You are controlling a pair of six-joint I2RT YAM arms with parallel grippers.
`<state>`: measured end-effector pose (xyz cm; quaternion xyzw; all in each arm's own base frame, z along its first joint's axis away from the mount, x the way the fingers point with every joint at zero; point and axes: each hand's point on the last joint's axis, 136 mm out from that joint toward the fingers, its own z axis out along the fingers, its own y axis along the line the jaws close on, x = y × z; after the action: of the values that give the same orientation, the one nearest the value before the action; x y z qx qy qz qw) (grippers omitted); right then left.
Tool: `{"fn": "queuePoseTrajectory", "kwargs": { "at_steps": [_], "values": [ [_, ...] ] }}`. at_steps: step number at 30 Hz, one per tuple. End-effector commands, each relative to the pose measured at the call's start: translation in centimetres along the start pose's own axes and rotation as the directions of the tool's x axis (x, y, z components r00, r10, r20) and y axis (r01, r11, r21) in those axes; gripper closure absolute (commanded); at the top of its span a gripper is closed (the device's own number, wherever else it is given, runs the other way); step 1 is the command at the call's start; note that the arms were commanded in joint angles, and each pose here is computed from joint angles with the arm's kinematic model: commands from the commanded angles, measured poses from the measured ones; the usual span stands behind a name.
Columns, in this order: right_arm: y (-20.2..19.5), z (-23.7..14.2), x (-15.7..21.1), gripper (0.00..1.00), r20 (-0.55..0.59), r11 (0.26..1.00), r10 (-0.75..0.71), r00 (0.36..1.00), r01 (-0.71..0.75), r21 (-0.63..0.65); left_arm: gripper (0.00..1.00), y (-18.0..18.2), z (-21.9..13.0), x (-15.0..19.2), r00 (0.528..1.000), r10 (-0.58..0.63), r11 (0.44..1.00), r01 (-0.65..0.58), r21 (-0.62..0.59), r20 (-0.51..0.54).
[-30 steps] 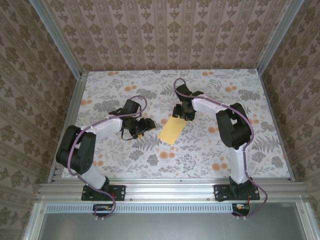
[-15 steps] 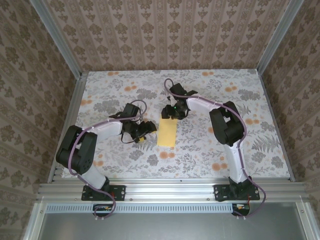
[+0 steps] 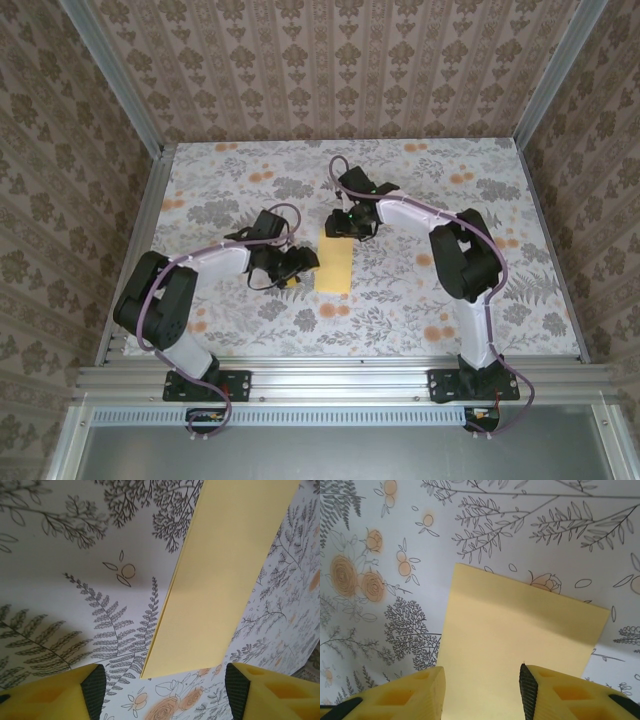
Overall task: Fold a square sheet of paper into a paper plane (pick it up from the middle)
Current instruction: Rotate the paper at the center of the table, then fold the triangle a second time at the center of the table.
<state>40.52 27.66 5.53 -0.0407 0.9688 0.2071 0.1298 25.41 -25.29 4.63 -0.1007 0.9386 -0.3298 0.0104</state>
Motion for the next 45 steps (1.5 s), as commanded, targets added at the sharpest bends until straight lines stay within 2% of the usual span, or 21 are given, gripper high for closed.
{"fn": "queuePoseTrajectory", "kwargs": {
  "at_steps": [1, 9, 20, 27, 33, 45],
  "values": [
    [-1.5, 1.1, 1.7, 0.55, -0.056, 0.997, 0.054, 0.997, -0.05, 0.065, 0.34, -0.6, 0.0, 1.1, 1.0, -0.017, 0.999, 0.017, 0.029, -0.018],
    [-3.8, 2.6, 2.6, 0.55, -0.086, 0.982, 0.121, 0.989, -0.106, 0.157, 0.34, -0.7, 0.8, 2.4, 0.998, -0.03, 0.999, 0.032, 0.037, -0.056],
    [-6.1, 4.1, 4.3, 0.55, -0.118, 0.96, 0.202, 0.972, -0.174, 0.218, 0.33, -2.0, 2.4, 3.0, 0.992, -0.037, 0.995, 0.048, 0.087, -0.124],
    [-6.5, 4.3, 4.6, 0.55, -0.121, 0.956, 0.221, 0.968, -0.191, 0.221, 0.29, -1.2, 2.7, 3.2, 0.989, -0.055, 0.998, 0.059, 0.027, -0.139],
    [-6.4, 4.4, 4.6, 0.55, -0.124, 0.958, 0.223, 0.967, -0.194, 0.212, 0.28, -1.9, 3.3, 3.1, 0.988, -0.04, 0.998, 0.047, 0.045, -0.15],
    [-6.5, 4.7, 5.1, 0.55, -0.132, 0.958, 0.23, 0.964, -0.201, 0.203, 0.38, -5.8, 2.0, 1.0, 0.998, 0.044, 0.983, -0.034, 0.183, -0.048]
  ]
}}
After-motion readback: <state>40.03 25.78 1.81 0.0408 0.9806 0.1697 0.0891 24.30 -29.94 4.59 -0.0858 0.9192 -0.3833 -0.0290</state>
